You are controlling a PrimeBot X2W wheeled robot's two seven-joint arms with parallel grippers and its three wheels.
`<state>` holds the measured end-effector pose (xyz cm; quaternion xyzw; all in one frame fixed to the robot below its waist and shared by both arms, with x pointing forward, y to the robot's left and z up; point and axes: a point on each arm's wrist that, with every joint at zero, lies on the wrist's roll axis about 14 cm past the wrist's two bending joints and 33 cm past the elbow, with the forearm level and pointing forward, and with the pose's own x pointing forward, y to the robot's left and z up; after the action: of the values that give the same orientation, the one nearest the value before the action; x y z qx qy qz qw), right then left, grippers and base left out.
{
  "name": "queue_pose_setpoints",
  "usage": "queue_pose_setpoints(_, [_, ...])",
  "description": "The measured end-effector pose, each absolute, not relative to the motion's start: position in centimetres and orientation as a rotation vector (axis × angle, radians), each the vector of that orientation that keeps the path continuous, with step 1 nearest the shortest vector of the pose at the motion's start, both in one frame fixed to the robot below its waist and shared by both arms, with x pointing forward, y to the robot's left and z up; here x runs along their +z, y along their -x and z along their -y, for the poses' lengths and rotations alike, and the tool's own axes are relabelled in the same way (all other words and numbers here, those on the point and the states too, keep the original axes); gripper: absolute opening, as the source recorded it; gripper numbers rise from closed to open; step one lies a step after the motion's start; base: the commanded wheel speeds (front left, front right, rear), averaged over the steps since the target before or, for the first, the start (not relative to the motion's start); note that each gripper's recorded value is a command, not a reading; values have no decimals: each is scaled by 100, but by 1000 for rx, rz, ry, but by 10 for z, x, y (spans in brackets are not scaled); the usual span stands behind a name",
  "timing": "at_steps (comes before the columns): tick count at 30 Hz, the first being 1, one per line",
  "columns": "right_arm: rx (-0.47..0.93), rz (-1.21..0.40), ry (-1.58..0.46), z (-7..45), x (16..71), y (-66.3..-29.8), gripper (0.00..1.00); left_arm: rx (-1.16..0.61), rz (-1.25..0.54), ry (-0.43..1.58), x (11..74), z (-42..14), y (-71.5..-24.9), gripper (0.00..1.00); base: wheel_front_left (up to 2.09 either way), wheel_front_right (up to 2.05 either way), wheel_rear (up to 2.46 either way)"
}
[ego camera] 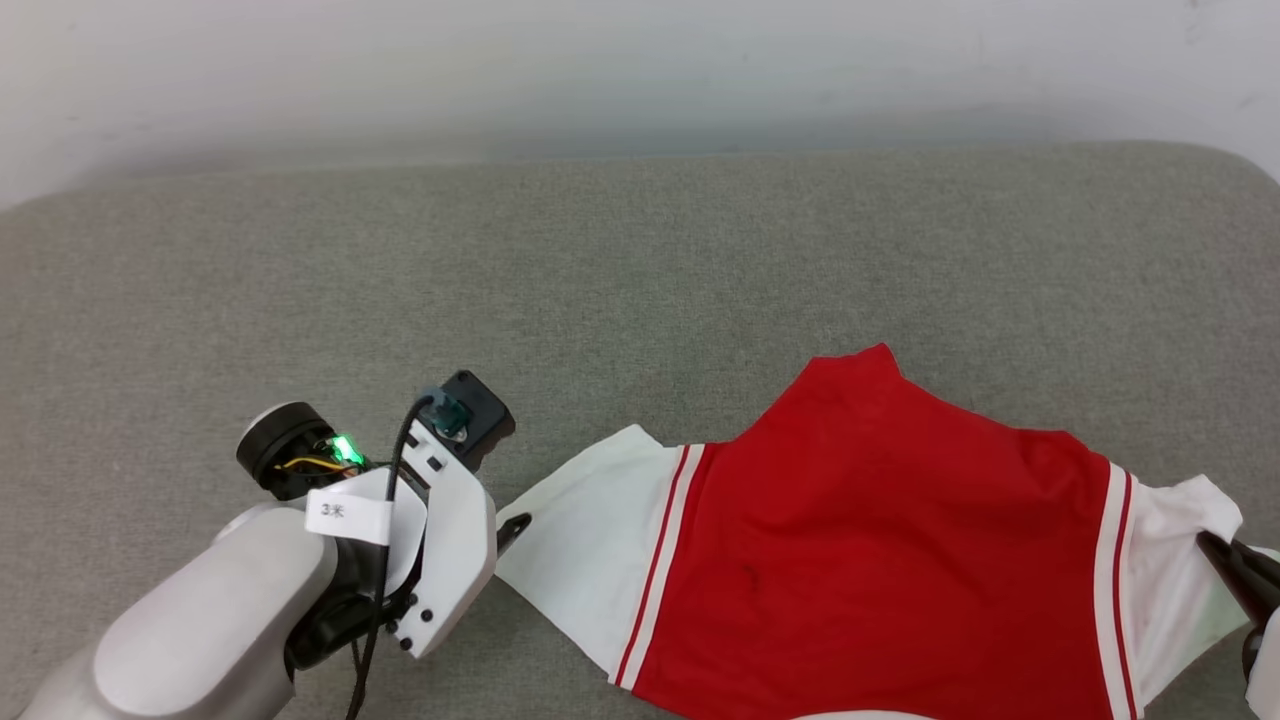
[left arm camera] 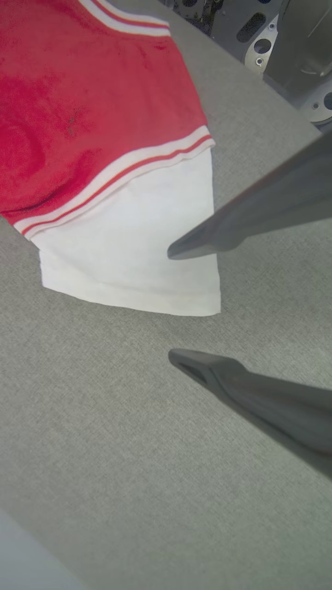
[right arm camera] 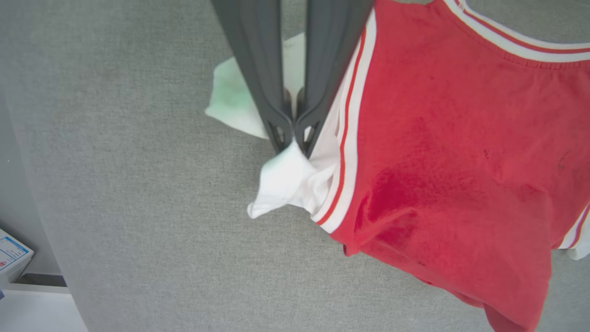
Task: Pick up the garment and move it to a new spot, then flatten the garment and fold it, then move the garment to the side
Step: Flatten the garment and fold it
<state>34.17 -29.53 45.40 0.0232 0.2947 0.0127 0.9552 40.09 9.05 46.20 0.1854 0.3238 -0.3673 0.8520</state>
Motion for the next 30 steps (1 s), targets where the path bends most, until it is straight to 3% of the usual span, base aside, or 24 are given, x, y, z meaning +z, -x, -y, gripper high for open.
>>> queue_pose_setpoints(23, [14, -644, -45, 302, 430, -362, 0, -879, -1074, -559, 365, -103, -390, 98, 0, 0, 0])
queue_pose_setpoints(24, [14, -643, -45, 302, 430, -363, 0, -882, -1079, -558, 365, -103, -389, 41, 0, 0, 0])
queue_pose_setpoints(25, [15, -640, -46, 302, 430, -364, 0, -886, -1086, -550, 364, -102, -388, 0, 0, 0, 0])
queue_pose_setpoints(30, [19, -630, -48, 301, 432, -365, 0, -896, -1082, -480, 365, -98, -384, 0, 0, 0, 0])
